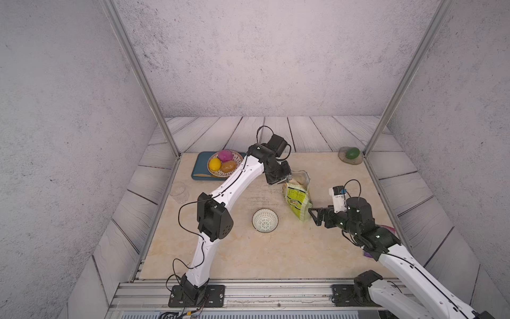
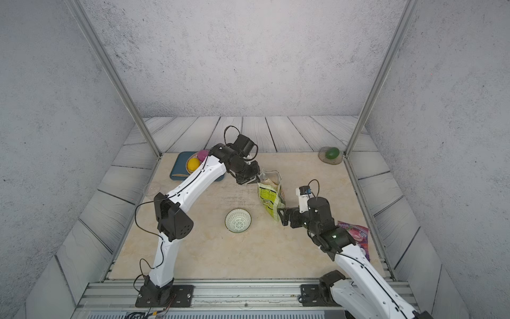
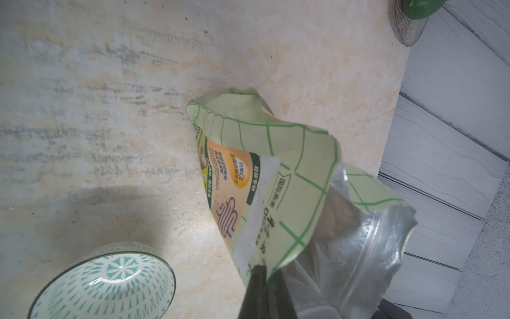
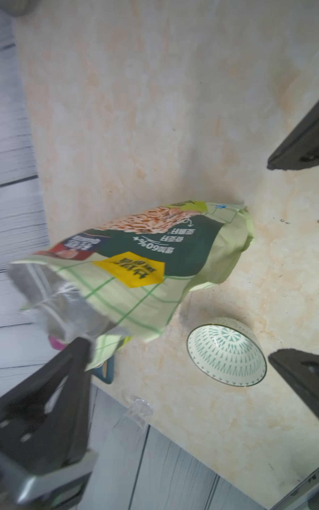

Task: Pour the oats into the breakfast bowl
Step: Open the oats bag at the center of the board, then pick up the oats bag from the center of the board, then pour the oats into the bowl.

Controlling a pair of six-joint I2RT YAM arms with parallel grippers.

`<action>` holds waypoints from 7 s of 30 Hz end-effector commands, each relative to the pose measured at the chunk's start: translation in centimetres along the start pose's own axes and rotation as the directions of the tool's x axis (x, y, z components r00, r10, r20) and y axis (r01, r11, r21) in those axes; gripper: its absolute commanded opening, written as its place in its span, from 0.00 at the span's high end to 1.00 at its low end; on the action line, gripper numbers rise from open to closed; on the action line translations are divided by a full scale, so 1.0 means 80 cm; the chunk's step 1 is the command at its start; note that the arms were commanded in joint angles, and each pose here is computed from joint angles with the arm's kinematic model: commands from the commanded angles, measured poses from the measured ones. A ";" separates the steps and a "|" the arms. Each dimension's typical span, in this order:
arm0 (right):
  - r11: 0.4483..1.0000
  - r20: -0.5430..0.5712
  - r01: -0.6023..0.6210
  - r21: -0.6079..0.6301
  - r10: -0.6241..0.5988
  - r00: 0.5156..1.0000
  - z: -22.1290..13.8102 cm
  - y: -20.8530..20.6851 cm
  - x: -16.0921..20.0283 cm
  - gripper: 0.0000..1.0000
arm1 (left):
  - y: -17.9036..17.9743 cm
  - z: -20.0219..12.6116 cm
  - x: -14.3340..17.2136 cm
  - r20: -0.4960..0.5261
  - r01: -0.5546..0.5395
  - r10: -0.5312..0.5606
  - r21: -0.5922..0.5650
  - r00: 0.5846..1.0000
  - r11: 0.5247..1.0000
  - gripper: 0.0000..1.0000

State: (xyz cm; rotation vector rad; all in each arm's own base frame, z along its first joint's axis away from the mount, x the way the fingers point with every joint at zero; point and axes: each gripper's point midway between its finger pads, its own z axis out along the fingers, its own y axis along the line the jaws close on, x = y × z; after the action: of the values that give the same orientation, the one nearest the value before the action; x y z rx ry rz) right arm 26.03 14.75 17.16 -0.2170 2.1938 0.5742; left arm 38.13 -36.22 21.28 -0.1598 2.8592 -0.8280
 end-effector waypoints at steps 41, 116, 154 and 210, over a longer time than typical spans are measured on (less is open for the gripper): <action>0.942 0.255 0.181 0.281 -0.255 0.933 0.198 -0.016 0.005 0.16 | 0.058 -0.019 -0.003 -0.073 0.101 -0.110 -0.122 0.991 0.987 1.00; 0.081 -0.443 0.934 0.347 -0.864 0.239 -0.016 0.061 -0.090 1.00 | 0.209 -0.067 0.085 0.048 -0.047 0.044 0.066 0.998 0.997 0.55; -0.156 -0.541 0.902 0.403 -0.835 0.097 0.008 0.073 -0.093 1.00 | 0.224 -0.027 0.100 0.001 0.042 -0.042 0.122 0.999 0.992 0.51; -0.412 -0.601 0.809 0.418 -0.794 -0.094 0.018 0.106 -0.107 1.00 | 0.251 -0.023 0.096 0.001 0.132 -0.132 0.070 0.991 0.989 0.55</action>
State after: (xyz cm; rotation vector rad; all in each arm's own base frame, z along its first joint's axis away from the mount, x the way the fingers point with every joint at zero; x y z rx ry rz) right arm 29.19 23.08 20.28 -1.6134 1.1789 -1.3469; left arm 29.22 -20.06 11.72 -0.3345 2.8143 -0.9766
